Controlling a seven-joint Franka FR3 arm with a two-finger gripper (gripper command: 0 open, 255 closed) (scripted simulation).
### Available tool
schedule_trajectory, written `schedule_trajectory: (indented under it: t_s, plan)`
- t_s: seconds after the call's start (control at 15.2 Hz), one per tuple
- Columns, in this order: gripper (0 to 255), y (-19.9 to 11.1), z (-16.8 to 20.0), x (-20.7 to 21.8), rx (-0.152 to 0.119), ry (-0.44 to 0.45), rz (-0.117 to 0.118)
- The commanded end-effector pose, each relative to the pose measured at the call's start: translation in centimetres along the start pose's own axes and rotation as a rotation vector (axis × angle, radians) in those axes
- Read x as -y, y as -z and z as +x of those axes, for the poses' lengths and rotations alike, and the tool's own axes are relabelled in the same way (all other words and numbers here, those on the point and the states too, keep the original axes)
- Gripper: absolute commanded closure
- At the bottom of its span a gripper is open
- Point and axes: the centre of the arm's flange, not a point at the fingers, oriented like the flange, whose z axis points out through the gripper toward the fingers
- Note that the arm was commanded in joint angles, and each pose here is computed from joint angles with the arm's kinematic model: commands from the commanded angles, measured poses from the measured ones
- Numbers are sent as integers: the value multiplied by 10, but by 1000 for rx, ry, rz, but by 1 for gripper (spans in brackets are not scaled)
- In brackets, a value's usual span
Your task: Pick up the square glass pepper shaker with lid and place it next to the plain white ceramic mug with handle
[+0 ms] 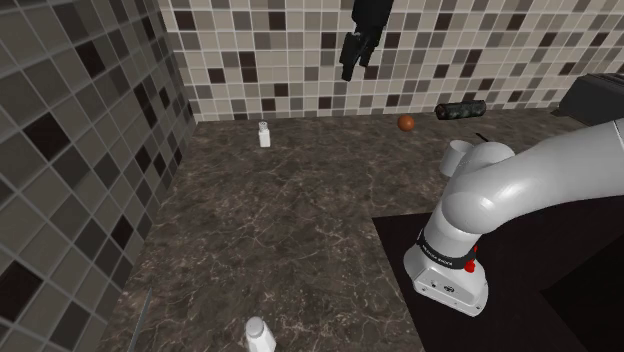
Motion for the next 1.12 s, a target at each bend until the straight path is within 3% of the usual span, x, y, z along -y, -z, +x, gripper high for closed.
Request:
schedule_trajectory:
  t_s: [0.0,1.06]
  plan:
    - [0,0,0,0,0,0,0]
    - [0,-140,175,-1,104,-40,35]
